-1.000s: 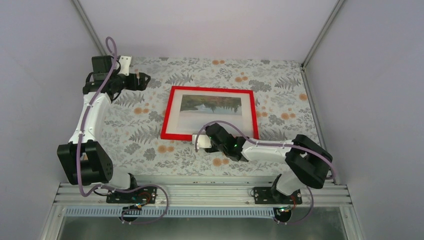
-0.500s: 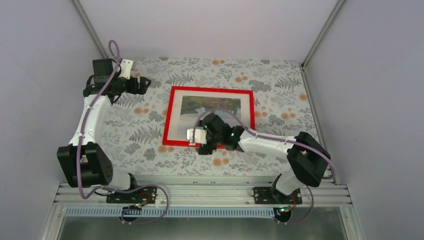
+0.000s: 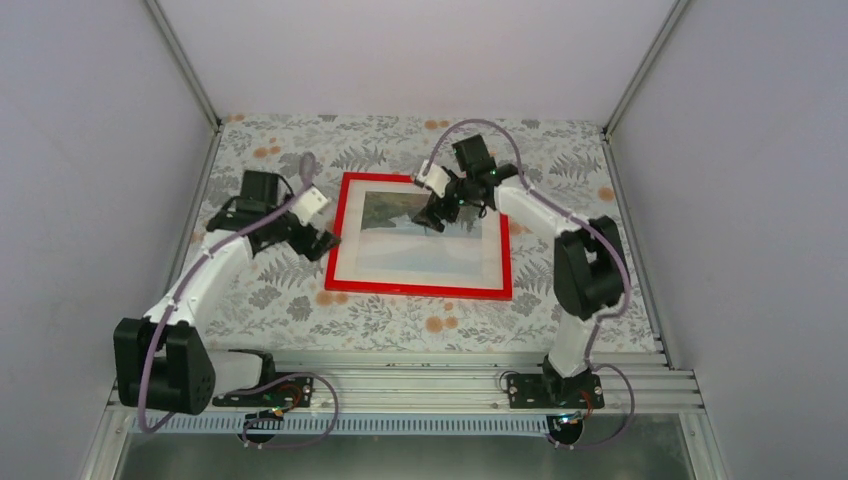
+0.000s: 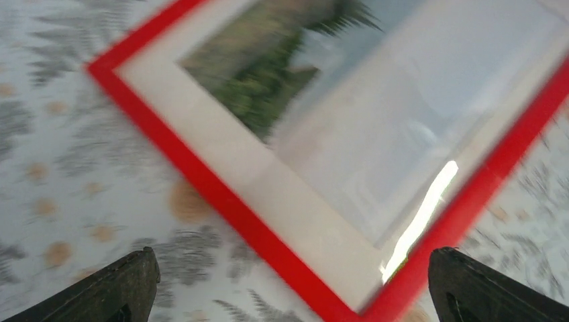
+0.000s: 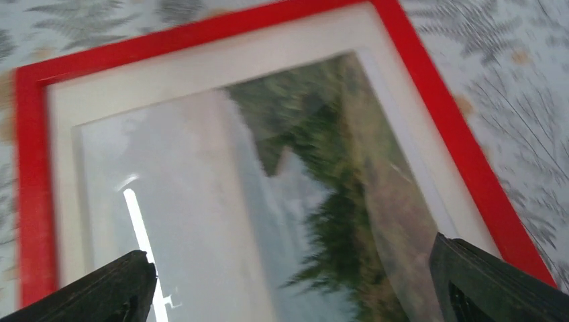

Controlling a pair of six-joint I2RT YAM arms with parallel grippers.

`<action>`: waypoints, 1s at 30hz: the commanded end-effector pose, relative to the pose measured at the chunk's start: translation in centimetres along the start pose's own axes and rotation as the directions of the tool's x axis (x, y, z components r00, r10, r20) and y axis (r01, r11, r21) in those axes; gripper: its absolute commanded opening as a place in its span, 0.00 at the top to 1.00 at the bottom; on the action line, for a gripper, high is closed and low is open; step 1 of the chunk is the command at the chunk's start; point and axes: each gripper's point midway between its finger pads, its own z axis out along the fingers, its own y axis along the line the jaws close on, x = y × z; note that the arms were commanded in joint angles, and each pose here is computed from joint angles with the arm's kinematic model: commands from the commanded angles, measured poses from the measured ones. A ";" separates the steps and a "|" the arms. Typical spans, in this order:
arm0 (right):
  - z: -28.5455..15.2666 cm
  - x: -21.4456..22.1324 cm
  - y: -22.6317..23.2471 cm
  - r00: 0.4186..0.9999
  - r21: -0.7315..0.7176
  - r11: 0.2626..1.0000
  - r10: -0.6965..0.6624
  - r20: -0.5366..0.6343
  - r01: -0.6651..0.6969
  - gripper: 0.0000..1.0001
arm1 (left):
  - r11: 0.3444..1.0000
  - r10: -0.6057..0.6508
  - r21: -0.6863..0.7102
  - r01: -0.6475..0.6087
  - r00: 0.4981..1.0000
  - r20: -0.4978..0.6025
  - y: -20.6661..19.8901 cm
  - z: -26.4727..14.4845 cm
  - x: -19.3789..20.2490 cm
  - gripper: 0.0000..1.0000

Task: Put the photo into the frame

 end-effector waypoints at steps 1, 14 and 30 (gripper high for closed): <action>0.7 2.2 -4.7 0.980 -0.071 0.977 0.199 -0.016 -0.200 0.00 | 0.976 0.215 0.040 -0.213 0.974 -0.073 -4.2 1.6 2.7 0.00; 4.0 7.5 -16.6 0.897 -0.043 0.896 0.442 -0.018 -0.442 0.00 | 0.827 0.545 -0.036 -0.562 0.814 -0.200 -7.4 5.7 7.9 0.00; 2.9 14.5 -14.5 0.810 -0.146 0.797 0.578 -0.098 -0.586 0.00 | 0.758 0.474 -0.317 -0.569 0.816 -0.332 -2.1 9.0 7.0 0.00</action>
